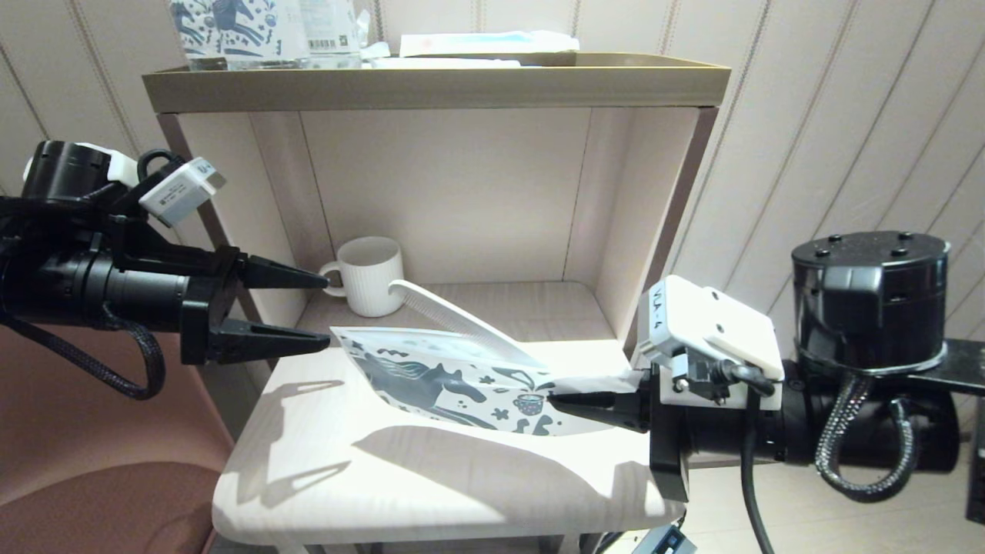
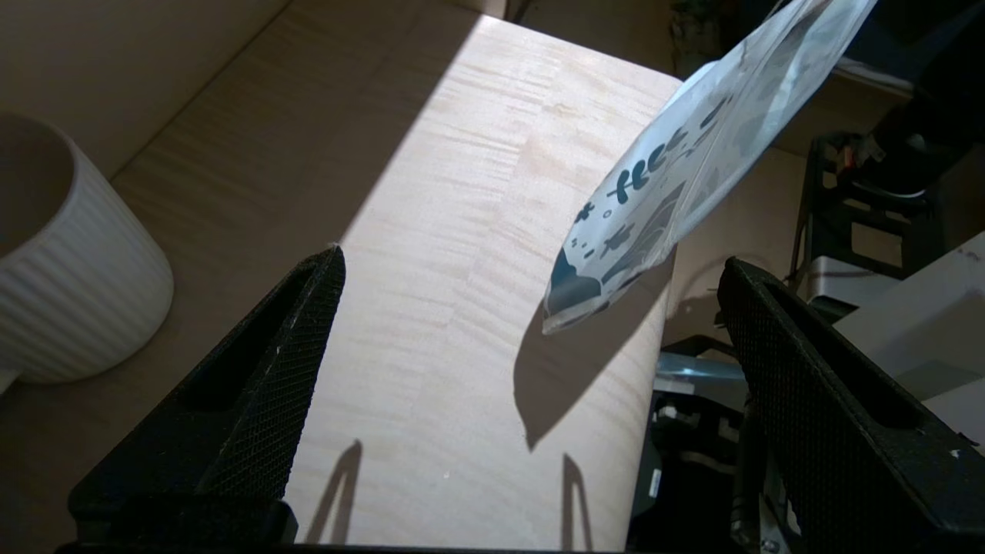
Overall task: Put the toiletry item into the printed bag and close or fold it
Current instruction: Hand it to the other hand
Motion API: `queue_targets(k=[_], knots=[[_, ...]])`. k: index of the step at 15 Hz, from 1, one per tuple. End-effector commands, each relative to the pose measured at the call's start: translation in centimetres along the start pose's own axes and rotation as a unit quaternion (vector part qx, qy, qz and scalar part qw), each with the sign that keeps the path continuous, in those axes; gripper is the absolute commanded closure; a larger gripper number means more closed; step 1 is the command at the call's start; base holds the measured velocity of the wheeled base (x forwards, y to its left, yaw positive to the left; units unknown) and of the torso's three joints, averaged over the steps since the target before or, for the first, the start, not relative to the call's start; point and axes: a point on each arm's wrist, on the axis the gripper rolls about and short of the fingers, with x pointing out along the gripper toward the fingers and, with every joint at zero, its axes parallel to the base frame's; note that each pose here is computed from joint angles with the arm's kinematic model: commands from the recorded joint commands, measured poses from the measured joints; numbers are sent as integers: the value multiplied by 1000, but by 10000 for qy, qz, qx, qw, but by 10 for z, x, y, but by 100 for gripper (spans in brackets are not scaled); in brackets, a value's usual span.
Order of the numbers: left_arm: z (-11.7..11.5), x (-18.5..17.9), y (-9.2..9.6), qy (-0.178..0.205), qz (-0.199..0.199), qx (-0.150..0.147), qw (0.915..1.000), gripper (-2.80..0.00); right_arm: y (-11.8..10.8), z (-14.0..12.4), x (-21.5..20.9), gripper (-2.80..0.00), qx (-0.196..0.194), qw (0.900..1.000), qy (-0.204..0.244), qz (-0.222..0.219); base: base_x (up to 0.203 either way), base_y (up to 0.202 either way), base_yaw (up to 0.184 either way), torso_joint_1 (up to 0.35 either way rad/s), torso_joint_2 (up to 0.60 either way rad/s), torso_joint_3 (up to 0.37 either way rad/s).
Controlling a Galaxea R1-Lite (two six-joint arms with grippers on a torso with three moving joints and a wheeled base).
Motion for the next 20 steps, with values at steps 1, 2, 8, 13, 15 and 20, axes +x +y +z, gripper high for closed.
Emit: queue_targets(k=[1,2,8,13,15,20], knots=[[-5,3,3,22,-69,-89,9999,-280,0,0,0,0,-19,10000,-16,3,0,0,0,0,0,0],[-5,4,3,22,-76,-85,9999,-280,0,1,0,0,-23,10000,-26,13,0,0,0,0,0,0],[-11,26,-9,119,-544,-139,9984,-280,0,4,1,0,-42,10000,-74,21,0,0,0,0,0,0],[-13,41,-24,178,-921,10,9956,-280,4,8,3,0,-83,9998,-134,106,0,0,0,0,0,0],[-10,42,-28,148,-981,75,9950,-280,5,8,4,0,-81,9998,-124,120,0,0,0,0,0,0],[-8,44,-31,142,-1050,69,9943,-280,5,7,4,0,-76,9998,-117,140,0,0,0,0,0,0]])
